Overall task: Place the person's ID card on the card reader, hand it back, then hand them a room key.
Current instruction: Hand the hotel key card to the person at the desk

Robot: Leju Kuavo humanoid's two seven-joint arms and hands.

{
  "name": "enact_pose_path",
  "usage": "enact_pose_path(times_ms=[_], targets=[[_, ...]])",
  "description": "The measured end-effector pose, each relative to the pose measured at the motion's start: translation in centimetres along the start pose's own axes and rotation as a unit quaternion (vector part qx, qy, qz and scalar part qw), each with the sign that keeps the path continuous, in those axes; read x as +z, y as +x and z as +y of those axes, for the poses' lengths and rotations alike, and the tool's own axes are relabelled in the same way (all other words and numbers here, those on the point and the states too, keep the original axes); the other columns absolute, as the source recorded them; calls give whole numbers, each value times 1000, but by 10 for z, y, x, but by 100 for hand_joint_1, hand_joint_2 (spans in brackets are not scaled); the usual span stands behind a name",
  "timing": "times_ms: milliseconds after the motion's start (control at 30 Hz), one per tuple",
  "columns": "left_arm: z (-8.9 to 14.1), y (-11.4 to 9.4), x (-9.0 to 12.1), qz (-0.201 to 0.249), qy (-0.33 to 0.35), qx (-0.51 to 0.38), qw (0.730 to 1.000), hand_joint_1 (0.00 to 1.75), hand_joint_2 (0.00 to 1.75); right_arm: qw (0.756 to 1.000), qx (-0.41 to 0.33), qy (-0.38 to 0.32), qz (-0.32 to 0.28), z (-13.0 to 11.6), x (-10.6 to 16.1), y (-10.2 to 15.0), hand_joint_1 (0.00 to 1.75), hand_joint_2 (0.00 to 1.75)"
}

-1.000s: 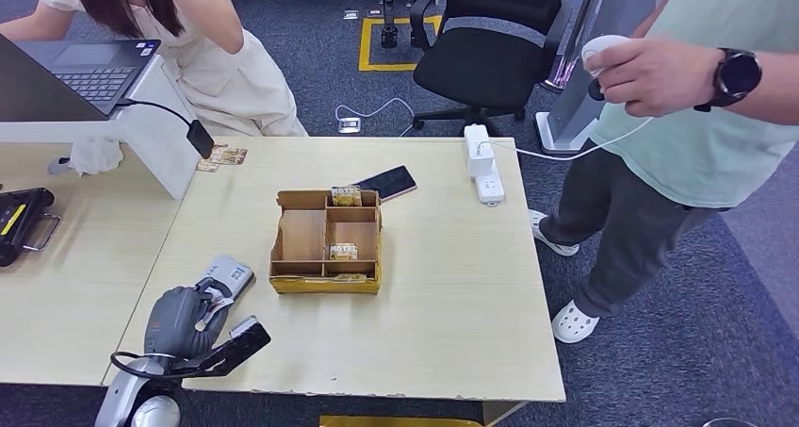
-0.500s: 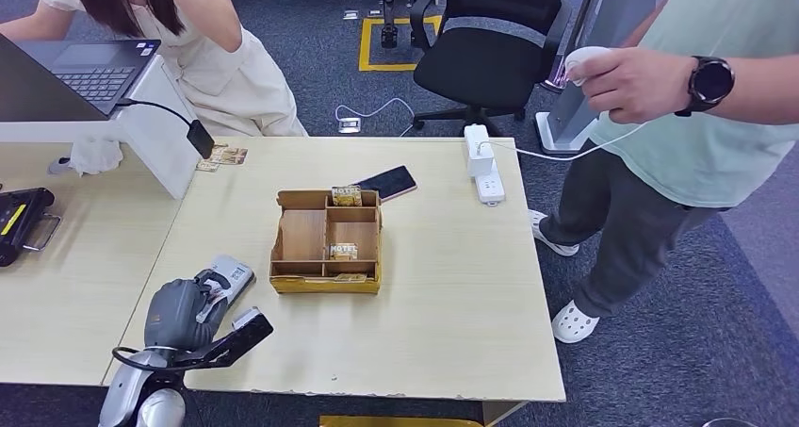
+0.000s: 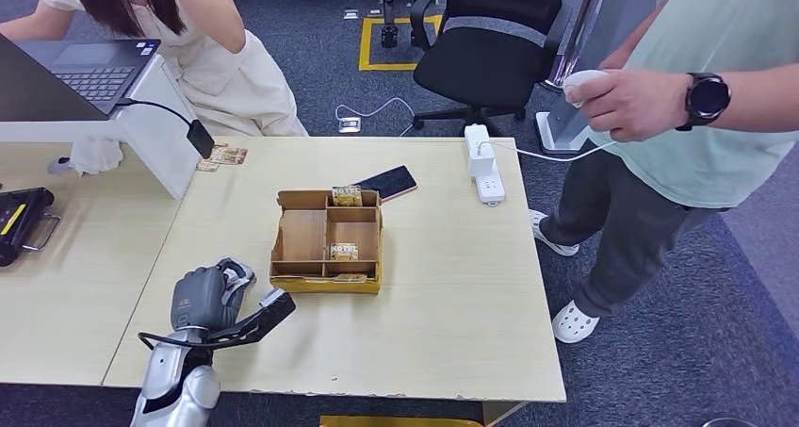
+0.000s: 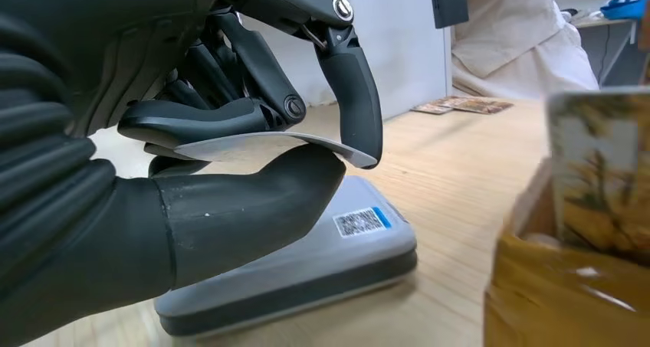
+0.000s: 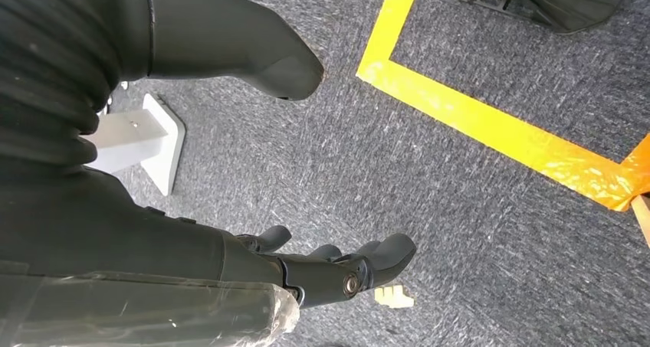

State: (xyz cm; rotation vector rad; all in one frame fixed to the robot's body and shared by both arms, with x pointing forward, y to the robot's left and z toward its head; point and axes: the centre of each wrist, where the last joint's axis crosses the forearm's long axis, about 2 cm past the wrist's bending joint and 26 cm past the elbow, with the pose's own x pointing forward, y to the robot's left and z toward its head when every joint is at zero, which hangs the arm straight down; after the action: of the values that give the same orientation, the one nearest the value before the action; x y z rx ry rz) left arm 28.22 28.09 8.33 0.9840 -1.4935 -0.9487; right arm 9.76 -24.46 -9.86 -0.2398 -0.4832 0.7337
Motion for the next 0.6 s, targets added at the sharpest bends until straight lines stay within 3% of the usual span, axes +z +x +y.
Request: enact_pose_path(times_ms=[600], targets=[[-21,-6,0,30,-50,1,998,175,175,1000,0,0,-4,1,0,0,0,175]])
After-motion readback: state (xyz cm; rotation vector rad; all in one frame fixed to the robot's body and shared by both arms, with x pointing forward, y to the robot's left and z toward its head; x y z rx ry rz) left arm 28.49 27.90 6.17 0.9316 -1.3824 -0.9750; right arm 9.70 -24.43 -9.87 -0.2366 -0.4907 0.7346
